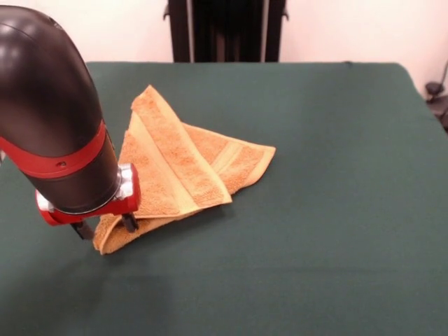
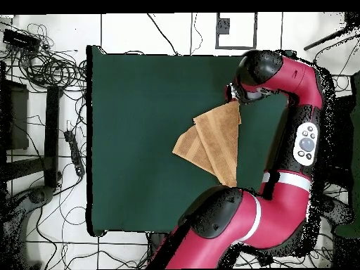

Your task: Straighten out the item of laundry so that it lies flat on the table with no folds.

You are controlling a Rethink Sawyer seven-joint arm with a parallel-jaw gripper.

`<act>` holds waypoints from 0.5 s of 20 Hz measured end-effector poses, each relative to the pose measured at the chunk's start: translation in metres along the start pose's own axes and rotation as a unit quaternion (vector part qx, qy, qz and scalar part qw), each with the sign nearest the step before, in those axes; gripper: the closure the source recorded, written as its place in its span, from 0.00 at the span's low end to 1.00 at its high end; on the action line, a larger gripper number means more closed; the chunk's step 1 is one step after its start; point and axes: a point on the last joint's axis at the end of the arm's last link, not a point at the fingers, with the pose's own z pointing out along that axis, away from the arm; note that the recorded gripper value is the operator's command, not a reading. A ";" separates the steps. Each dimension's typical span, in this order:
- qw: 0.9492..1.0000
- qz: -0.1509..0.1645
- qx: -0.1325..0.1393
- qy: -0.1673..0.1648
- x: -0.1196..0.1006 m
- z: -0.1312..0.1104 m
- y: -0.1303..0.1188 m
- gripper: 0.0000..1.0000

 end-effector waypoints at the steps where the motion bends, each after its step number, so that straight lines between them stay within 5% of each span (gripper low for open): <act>1: 1.000 0.000 0.001 0.001 0.001 0.000 -0.001 0.00; 10: 1.000 0.002 0.010 0.002 0.003 0.003 -0.006 0.00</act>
